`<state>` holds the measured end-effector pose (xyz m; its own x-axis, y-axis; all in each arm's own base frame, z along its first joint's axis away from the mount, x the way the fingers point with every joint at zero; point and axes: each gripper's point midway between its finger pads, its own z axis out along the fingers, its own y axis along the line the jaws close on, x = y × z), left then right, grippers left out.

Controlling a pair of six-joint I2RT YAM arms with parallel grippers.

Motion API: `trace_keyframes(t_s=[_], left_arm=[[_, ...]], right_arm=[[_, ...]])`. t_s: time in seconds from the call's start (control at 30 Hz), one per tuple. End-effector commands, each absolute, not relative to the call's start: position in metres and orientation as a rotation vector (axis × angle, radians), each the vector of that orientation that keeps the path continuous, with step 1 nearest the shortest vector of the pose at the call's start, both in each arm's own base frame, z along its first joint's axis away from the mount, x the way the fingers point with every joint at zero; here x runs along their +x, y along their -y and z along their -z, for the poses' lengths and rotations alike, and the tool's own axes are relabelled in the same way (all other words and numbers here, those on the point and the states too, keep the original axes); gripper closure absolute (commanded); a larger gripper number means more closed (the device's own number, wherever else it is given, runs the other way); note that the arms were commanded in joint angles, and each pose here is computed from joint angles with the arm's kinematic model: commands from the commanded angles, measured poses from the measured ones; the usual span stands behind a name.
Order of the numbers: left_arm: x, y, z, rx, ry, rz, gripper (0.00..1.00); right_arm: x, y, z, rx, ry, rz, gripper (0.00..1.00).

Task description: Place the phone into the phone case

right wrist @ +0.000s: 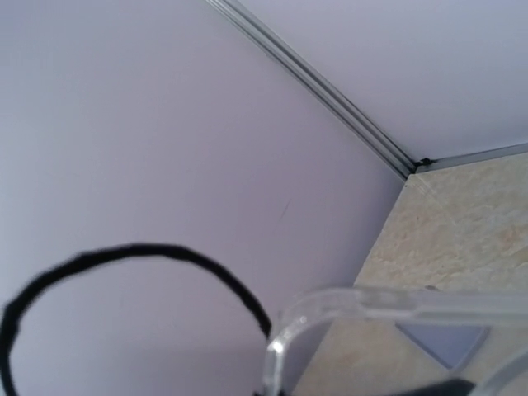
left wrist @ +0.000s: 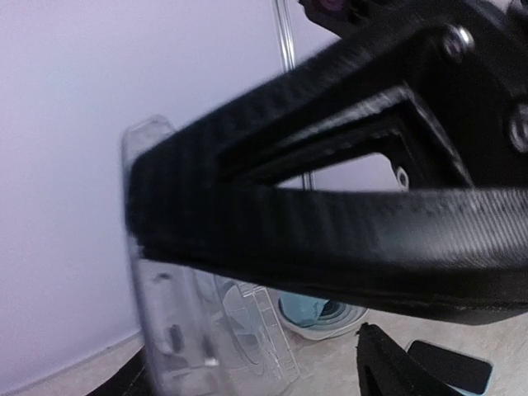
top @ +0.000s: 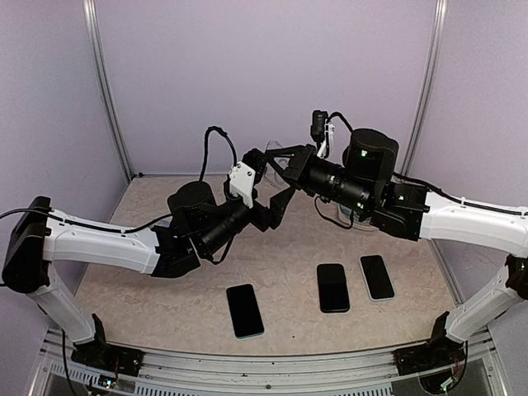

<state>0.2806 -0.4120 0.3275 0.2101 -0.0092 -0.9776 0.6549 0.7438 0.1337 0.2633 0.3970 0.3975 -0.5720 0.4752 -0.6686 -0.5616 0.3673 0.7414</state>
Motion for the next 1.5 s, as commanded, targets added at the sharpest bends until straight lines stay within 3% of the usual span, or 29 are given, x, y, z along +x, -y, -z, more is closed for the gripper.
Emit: trace_keyframes(t_s=[0.0, 0.1, 0.23, 0.37, 0.47, 0.5, 0.6, 0.77, 1.0, 1.47], left_arm=[[0.292, 0.416, -0.341, 0.56, -1.256, 0.501, 0.42], [0.299, 0.414, -0.345, 0.539, -1.257, 0.514, 0.72], [0.299, 0.41, -0.345, 0.521, -1.267, 0.538, 1.0], [0.292, 0.404, -0.337, 0.534, -1.317, 0.575, 1.0], [0.289, 0.396, -0.324, 0.541, -1.449, 0.637, 1.0], [0.284, 0.396, -0.319, 0.578, -1.487, 0.695, 1.0], [0.255, 0.394, -0.308, 0.728, -1.528, 0.801, 1.0], [0.212, 0.376, -0.318, 0.878, -1.481, 0.895, 1.0], [0.194, 0.378, -0.311, 0.973, -1.543, 0.967, 1.0], [0.192, 0.388, -0.297, 1.034, -1.585, 0.988, 1.0]], right_arm=[[0.26, -0.4, -0.412, -0.068, -1.642, -1.425, 1.0], [0.258, -0.404, -0.408, -0.08, -1.656, -1.441, 1.0], [0.259, -0.402, -0.401, -0.071, -1.683, -1.421, 1.0], [0.258, -0.391, -0.401, -0.13, -1.684, -1.329, 1.0], [0.256, -0.379, -0.405, -0.371, -1.672, -1.151, 0.36], [0.251, -0.375, -0.403, -0.523, -1.662, -1.087, 0.2], [0.24, -0.358, -0.368, -0.922, -1.721, -0.96, 0.1], [0.248, -0.331, -0.323, -1.103, -1.761, -0.781, 0.1], [0.215, -0.354, -0.335, -1.224, -1.546, -1.05, 0.29], [0.204, -0.378, -0.297, -1.306, -1.612, -1.169, 0.58]])
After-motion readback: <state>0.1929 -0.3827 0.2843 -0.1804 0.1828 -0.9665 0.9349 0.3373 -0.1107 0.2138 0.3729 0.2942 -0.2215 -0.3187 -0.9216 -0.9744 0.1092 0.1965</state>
